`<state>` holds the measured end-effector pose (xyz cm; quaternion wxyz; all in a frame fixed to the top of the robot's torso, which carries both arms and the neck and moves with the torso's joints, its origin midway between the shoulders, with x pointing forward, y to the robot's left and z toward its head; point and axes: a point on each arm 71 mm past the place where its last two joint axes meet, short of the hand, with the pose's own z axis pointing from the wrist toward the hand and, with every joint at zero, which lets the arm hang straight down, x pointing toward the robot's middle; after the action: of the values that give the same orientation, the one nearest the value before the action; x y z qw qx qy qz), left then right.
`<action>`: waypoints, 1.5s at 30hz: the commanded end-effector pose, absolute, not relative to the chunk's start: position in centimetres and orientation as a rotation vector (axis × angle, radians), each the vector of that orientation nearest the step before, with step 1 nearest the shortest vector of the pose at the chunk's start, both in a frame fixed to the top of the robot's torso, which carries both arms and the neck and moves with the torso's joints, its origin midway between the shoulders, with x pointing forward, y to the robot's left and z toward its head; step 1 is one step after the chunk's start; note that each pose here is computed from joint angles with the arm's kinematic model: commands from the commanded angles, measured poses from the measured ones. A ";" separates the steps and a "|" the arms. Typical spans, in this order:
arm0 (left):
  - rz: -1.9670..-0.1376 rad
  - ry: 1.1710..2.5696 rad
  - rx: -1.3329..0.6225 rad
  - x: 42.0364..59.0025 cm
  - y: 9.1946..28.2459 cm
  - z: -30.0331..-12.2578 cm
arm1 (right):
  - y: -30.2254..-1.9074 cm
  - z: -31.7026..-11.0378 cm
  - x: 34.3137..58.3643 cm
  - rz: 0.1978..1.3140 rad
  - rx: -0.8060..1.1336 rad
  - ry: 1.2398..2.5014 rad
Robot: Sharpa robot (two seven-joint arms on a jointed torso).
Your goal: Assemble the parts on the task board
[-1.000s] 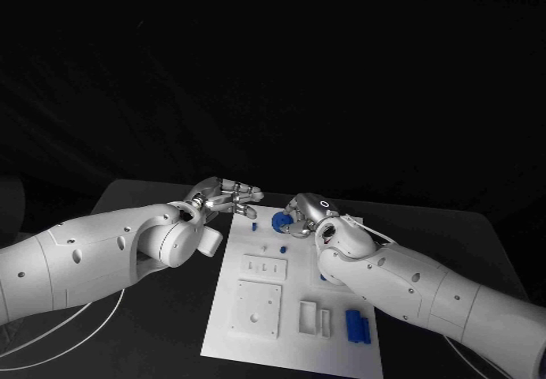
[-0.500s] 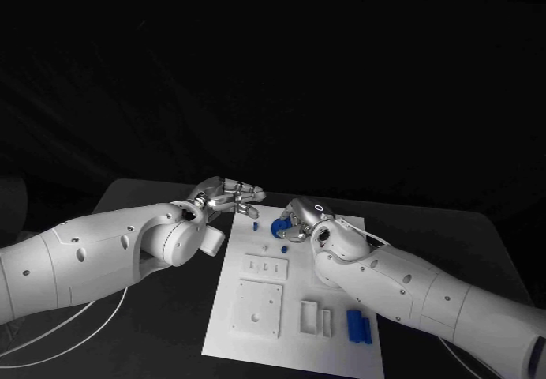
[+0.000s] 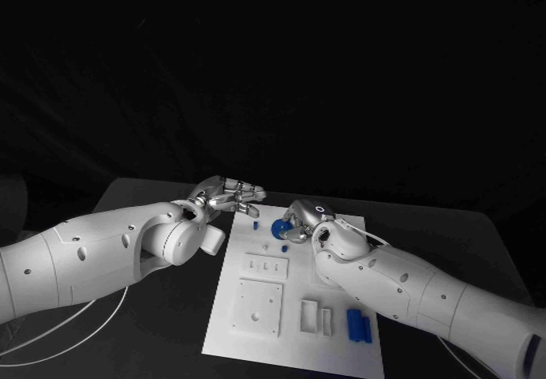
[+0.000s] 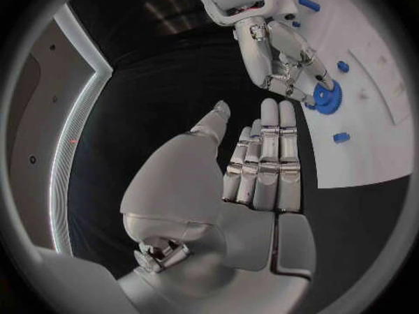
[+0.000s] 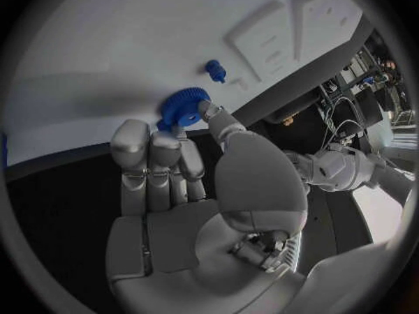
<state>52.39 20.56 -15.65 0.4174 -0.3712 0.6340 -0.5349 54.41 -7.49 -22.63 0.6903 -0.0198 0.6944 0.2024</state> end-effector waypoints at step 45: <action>-1.338 1.558 -0.960 53.1 23.2 -16.3 | -18.9 -18.2 52.8 0.709 0.074 1.501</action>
<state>53.21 23.44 -16.45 0.4356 -0.3901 0.6263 -0.5157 53.21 -19.44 -18.15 0.7028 0.0498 0.6619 0.2559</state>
